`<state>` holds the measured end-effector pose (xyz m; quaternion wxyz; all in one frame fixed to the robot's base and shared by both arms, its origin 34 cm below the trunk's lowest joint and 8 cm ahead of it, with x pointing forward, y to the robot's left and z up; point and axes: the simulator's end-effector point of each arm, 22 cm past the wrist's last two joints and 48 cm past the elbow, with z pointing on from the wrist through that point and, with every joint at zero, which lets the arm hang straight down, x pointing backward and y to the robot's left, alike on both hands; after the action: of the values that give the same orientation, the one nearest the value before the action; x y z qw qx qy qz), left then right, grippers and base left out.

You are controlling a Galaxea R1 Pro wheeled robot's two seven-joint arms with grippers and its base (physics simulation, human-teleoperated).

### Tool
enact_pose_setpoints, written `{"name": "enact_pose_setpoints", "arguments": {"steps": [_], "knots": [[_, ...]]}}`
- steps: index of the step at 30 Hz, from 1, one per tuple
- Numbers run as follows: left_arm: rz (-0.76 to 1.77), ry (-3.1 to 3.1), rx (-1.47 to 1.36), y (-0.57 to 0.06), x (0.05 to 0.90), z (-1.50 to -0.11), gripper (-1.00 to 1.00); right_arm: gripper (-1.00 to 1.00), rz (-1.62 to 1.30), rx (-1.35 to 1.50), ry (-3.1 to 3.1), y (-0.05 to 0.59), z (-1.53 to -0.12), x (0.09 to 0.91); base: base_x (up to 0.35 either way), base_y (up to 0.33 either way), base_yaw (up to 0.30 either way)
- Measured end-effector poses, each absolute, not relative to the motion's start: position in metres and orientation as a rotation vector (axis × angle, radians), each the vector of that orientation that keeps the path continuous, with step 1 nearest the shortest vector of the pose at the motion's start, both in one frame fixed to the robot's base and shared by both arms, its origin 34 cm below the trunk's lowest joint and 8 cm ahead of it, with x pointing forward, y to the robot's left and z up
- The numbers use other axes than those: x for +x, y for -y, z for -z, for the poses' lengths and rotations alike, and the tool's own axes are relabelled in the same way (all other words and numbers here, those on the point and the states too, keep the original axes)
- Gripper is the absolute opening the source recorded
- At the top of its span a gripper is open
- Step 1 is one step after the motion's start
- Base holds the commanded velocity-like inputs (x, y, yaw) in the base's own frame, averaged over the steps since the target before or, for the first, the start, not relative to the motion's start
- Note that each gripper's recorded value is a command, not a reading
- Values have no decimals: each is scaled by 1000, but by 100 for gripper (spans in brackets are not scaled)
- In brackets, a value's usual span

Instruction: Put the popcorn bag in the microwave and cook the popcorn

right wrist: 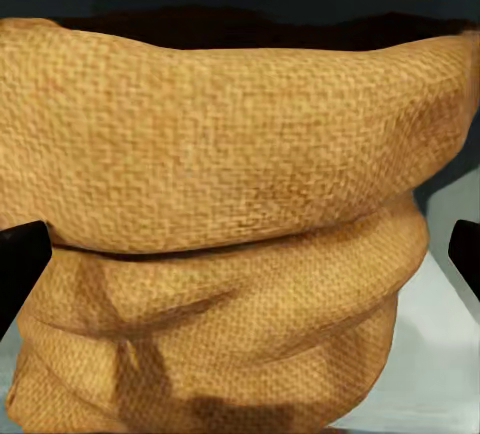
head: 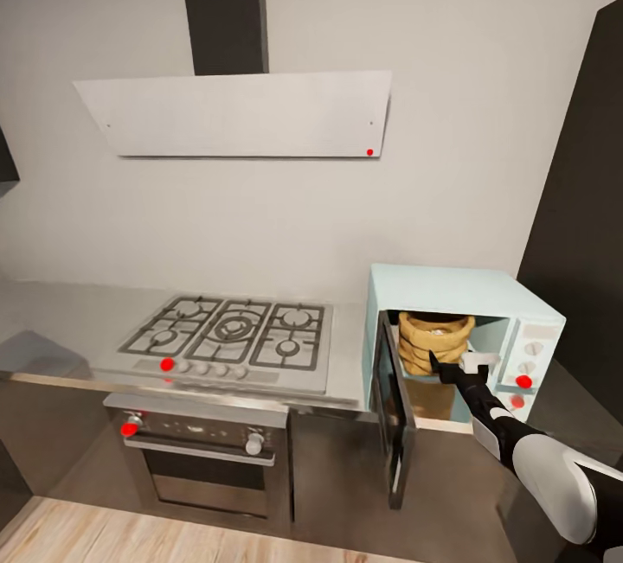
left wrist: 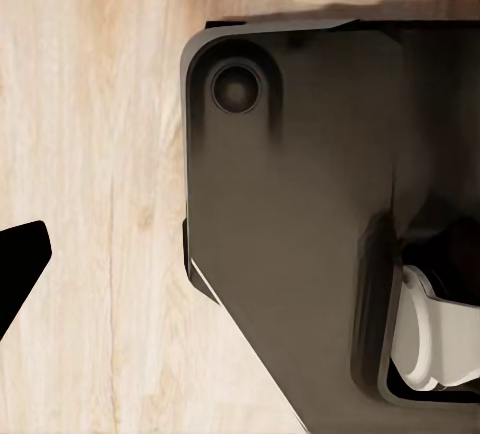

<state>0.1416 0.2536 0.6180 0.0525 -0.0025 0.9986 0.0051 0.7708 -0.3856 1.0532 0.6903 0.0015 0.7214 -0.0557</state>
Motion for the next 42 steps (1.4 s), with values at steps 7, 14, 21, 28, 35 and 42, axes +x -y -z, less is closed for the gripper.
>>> {"name": "enact_pose_setpoints", "arguments": {"steps": [7,14,21,28,35,42], "knots": [[-15,-3035,-9,-254,142,-618,100,100,125,4,-1612,386,-1054,771,106,-2,0],[-15,-3035,-8,-254,142,-618,100,100,125,3,-1612,386,-1054,771,238,0,0],[-15,-3036,-9,-254,142,-618,100,100,124,3,-1613,385,-1054,770,105,0,0],[-16,-3035,-10,-254,142,-618,100,100,125,4,-1613,386,-1053,771,32,0,0],[-14,-3036,-12,-253,142,-618,100,100,124,4,-1615,386,-1052,771,-186,0,0],[-13,-3036,-12,-253,142,-618,100,100,124,5,-1615,386,-1052,771,-335,0,0]]}}
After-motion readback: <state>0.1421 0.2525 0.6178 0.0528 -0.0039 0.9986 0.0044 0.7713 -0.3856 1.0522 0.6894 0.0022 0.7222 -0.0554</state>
